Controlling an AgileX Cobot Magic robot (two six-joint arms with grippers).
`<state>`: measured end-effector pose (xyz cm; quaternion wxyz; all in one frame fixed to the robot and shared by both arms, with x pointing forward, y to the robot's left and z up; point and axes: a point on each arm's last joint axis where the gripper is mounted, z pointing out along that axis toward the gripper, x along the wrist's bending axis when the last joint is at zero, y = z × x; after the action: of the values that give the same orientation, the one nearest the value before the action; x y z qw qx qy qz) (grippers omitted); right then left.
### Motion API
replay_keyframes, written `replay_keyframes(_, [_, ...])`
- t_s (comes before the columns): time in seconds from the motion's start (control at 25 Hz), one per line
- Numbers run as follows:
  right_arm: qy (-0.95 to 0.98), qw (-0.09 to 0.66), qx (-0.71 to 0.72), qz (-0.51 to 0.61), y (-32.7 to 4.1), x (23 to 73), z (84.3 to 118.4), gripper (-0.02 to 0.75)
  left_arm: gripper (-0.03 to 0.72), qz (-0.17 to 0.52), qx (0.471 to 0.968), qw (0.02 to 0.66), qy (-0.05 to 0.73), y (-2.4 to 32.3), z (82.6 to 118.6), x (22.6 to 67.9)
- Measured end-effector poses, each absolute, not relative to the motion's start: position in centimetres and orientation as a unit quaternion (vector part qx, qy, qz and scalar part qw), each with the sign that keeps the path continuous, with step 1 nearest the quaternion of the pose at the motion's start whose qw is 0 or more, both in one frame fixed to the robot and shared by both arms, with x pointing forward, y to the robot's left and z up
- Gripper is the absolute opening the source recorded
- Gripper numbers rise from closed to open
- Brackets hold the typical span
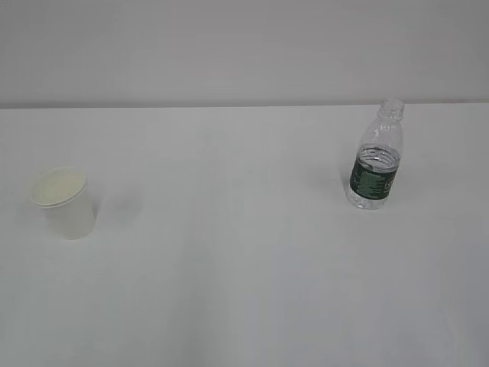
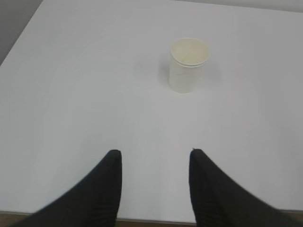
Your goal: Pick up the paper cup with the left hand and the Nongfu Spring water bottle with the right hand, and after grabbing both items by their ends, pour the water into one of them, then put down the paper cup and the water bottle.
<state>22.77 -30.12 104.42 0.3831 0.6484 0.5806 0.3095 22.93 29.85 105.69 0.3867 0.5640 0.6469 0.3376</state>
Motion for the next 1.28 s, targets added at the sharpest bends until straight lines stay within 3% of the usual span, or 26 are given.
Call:
replay_keyframes(0.4, [0.545, 0.414, 0.605, 0.406, -29.4, 23.3, 106.6, 0.573, 0.324, 0.346, 0.558, 0.398, 0.641, 29.8, 106.6, 23.1])
replay_keyframes(0.6, [0.527, 0.412, 0.589, 0.453, -28.9, 23.5, 107.3, 0.573, 0.324, 0.349, 0.571, 0.386, 0.635, 30.0, 108.7, 25.8])
replay_keyframes(0.8, [0.515, 0.436, 0.567, 0.473, -28.9, 23.9, 108.8, 0.573, 0.324, 0.389, 0.572, 0.438, 0.574, 29.9, 110.8, 28.2])
replay_keyframes(1.0, [0.533, 0.438, 0.566, 0.453, -29.3, 27.1, 111.1, 0.573, 0.32, 0.408, 0.59, 0.443, 0.538, 29.7, 111.4, 29.9])
replay_keyframes(1.28, [0.497, 0.46, 0.55, 0.489, -29.8, 30.9, 113.2, 0.573, 0.287, 0.398, 0.568, 0.487, 0.53, 29.0, 112.2, 32.6])
